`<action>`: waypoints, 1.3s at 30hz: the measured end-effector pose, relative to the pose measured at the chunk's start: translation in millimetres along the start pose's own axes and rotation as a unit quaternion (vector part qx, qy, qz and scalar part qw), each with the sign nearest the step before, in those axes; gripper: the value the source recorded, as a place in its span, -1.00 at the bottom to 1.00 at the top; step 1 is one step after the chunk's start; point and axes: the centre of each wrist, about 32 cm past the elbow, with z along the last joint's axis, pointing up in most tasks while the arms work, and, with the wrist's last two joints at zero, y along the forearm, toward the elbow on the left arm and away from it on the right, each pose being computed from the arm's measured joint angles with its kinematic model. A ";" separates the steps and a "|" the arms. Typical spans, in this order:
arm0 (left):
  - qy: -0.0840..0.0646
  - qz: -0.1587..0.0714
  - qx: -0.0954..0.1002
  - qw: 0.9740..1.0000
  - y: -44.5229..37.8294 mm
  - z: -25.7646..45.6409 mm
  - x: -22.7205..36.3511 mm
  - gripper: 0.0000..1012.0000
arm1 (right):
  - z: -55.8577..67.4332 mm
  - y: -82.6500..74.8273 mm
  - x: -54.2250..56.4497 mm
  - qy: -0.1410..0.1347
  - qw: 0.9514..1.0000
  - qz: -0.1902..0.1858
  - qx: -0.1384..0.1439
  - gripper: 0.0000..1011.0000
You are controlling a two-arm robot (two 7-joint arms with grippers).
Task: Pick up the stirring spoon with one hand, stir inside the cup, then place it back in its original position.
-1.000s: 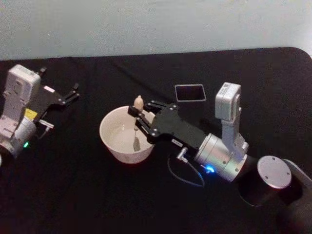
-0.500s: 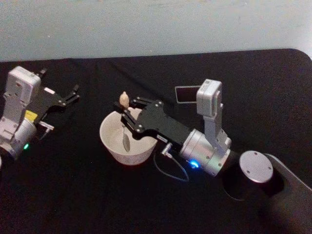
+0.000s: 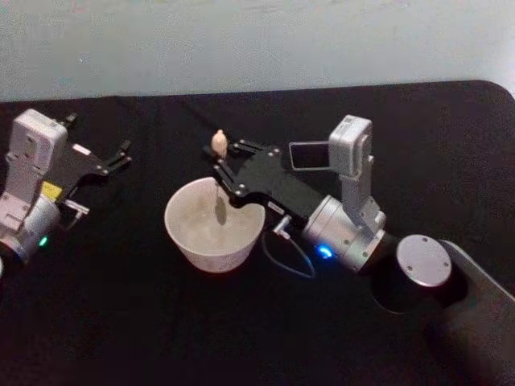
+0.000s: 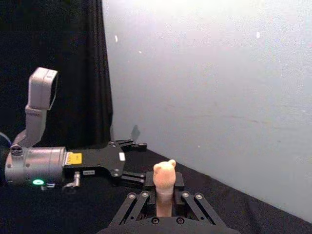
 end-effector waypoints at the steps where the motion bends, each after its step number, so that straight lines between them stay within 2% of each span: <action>1: 0.000 0.000 0.000 1.000 0.0 0.0 0.0 0.98 | 0.2 -0.8 1.0 -0.001 1.000 -0.001 0.000 -0.58; 10: 0.000 0.000 0.000 1.000 0.0 0.0 0.0 0.98 | 6.2 -16.0 6.5 -0.001 1.000 -0.001 -0.001 -0.58; 20: 0.000 0.000 0.000 1.000 0.0 0.0 0.0 0.98 | 7.8 -29.1 0.1 0.005 1.000 0.017 -0.010 -0.58; 30: 0.000 0.000 0.000 1.000 0.0 0.0 0.0 0.98 | 5.3 -25.6 -10.2 0.011 0.999 0.036 -0.011 -0.58; 39: 0.000 0.000 0.000 1.000 0.0 0.0 0.0 0.98 | -1.2 -9.6 -16.0 0.012 0.999 0.039 -0.012 -0.58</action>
